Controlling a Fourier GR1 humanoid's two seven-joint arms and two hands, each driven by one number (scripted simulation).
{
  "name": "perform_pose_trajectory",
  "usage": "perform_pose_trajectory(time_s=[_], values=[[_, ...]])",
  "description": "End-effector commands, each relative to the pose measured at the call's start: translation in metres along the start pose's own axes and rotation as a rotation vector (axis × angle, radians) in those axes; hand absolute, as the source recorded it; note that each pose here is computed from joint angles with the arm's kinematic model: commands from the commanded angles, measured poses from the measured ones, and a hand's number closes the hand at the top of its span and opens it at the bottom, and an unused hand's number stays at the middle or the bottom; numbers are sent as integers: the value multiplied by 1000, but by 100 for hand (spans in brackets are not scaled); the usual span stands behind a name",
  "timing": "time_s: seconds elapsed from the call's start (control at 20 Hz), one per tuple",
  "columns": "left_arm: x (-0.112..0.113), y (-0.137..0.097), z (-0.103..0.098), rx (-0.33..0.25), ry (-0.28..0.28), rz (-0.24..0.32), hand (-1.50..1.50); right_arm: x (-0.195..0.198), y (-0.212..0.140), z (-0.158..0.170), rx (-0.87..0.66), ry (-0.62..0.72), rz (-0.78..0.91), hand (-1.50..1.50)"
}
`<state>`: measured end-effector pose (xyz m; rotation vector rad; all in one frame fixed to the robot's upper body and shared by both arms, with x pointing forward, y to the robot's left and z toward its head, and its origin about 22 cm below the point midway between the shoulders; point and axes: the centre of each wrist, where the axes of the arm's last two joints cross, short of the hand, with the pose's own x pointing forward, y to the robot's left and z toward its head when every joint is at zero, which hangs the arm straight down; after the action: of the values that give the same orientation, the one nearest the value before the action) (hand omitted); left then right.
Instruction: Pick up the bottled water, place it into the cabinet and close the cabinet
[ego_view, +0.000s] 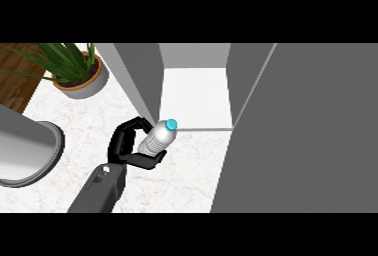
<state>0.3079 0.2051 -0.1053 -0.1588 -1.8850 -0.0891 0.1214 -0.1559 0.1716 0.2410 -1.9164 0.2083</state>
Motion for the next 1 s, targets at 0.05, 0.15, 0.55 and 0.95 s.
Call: perform_pose_trajectory(time_s=[0.05,0.15,0.55,0.95], values=[[13,-27,-3,-6,10,106,150,18,-5,13,-34,-51,34,-150],[30,-43,-30,-12,1,153,150,10,4,4,-30,-70,29,-150],[73,-73,-59,17,6,147,150,13,-4,16,-18,-48,16,-150],[94,-97,-82,46,13,70,150,3,-3,7,-8,-38,24,-150]])
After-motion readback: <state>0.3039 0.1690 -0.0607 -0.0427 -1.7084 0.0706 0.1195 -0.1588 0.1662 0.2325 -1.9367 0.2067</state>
